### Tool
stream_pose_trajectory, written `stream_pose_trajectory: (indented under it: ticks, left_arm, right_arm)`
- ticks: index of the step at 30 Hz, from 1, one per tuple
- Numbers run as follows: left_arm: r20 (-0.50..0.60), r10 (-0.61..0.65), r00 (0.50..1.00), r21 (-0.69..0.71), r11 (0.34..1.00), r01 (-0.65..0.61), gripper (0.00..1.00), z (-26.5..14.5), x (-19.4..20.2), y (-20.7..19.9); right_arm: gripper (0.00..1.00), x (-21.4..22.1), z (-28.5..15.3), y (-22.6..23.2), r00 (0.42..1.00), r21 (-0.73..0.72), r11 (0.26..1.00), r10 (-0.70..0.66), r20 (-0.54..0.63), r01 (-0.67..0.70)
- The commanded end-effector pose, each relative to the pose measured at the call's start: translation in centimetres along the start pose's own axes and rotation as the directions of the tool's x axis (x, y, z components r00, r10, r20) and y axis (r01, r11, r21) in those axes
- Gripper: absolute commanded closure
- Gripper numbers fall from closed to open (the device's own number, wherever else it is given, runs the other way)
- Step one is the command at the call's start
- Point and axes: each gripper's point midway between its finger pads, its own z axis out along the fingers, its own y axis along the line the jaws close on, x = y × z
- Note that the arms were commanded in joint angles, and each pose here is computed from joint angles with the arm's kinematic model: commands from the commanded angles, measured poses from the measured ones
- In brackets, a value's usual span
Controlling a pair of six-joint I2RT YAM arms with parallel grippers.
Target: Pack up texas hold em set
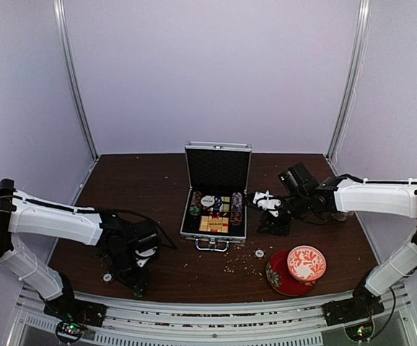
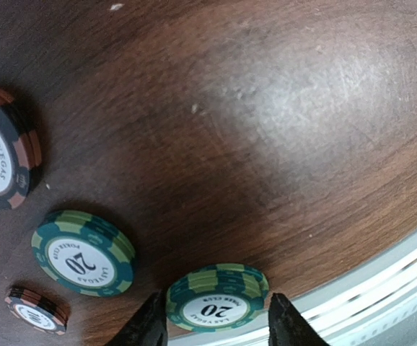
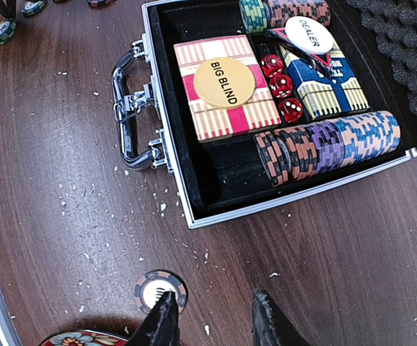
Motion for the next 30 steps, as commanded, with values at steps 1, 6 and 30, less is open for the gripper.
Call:
stream_pose_trajectory:
  ticks: [1,6,30]
  left_arm:
    - [0.033,0.001,0.999,0.000,1.000,-0.001,0.49,-1.0,-0.4,-0.3]
    - [0.003,-0.020,1.000,-0.009,1.000,0.020,0.46,-0.4,0.4,0.1]
    - [-0.033,0.017,0.999,-0.095,0.995,-0.020,0.53,1.9,0.4,-0.5]
  right_arm:
    - [0.64,-0.6,-0.2,-0.2,1.000,-0.004,1.000,-0.004,0.012,0.004]
    - [0.64,-0.6,-0.2,-0.2,1.000,-0.004,1.000,-0.005,0.013,0.005]
    - [0.63,-0.4,0.0,-0.1,1.000,-0.013,1.000,-0.002,0.003,0.002]
